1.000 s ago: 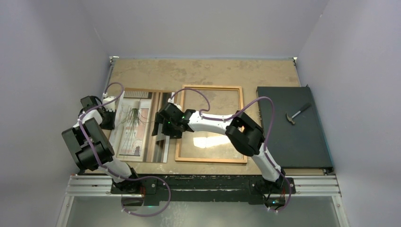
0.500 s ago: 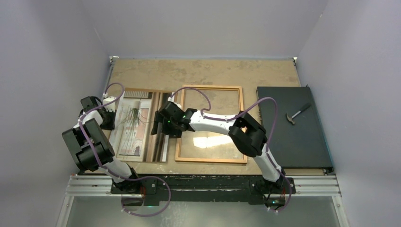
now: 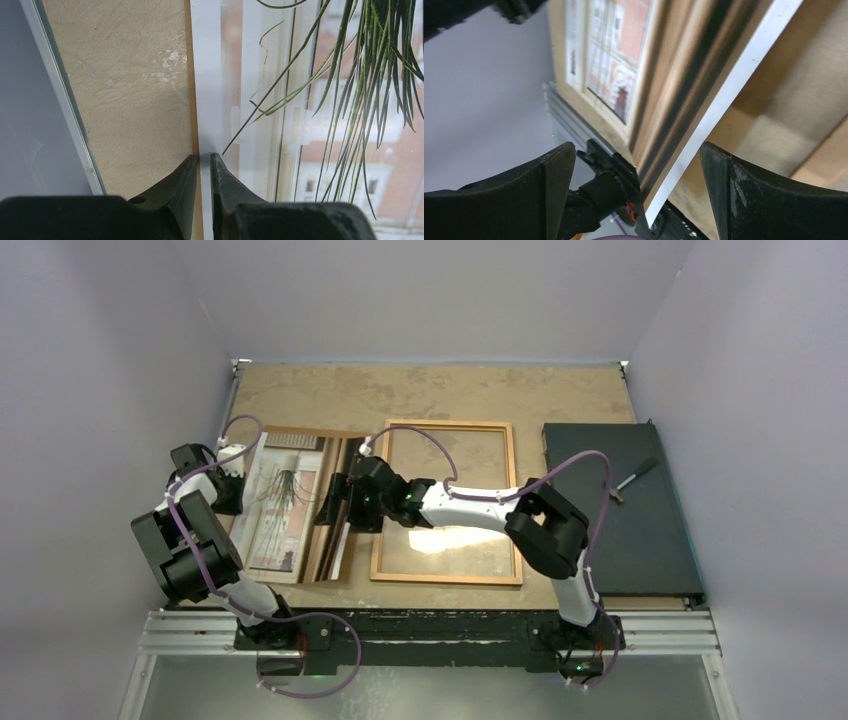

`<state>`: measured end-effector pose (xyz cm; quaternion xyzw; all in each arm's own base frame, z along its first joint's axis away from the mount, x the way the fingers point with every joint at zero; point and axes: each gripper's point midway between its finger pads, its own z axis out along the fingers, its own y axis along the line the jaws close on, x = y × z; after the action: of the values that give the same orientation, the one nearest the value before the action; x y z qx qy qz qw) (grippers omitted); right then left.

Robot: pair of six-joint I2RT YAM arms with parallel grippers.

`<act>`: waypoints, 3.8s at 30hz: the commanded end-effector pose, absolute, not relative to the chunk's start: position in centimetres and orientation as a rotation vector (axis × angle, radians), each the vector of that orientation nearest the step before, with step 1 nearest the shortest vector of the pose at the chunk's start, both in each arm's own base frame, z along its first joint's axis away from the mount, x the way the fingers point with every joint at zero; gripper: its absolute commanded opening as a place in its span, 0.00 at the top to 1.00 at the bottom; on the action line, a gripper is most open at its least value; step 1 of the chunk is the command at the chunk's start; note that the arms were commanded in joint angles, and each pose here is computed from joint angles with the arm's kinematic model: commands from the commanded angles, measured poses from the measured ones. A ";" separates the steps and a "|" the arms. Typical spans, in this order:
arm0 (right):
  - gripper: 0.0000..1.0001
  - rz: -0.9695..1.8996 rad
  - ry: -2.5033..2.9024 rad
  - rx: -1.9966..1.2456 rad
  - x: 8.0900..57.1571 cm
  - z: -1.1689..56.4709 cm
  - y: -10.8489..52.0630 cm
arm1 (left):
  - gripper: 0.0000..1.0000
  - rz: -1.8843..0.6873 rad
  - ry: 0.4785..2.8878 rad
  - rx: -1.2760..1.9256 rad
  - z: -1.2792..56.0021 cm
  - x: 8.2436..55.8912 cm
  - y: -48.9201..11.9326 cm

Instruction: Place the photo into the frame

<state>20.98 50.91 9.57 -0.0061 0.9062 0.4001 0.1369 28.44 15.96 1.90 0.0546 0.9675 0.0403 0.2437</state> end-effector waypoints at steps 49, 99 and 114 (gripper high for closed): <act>1.00 1.471 2.230 0.117 30.7 25.0 51.3 | 0.36 -0.343 1.994 0.849 25.6 30.0 0.3; 1.00 1.711 1.908 0.465 32.6 38.9 45.5 | 0.99 -0.155 1.522 0.956 29.2 25.6 -4.3; 0.01 1.430 1.834 -0.599 30.6 38.7 38.3 | 1.00 -0.084 1.473 1.008 30.6 26.2 -3.9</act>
<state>33.92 41.69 34.12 -0.0319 0.7669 0.5771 0.2789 25.69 -3.98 28.19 0.4200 0.6698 -0.0594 0.6095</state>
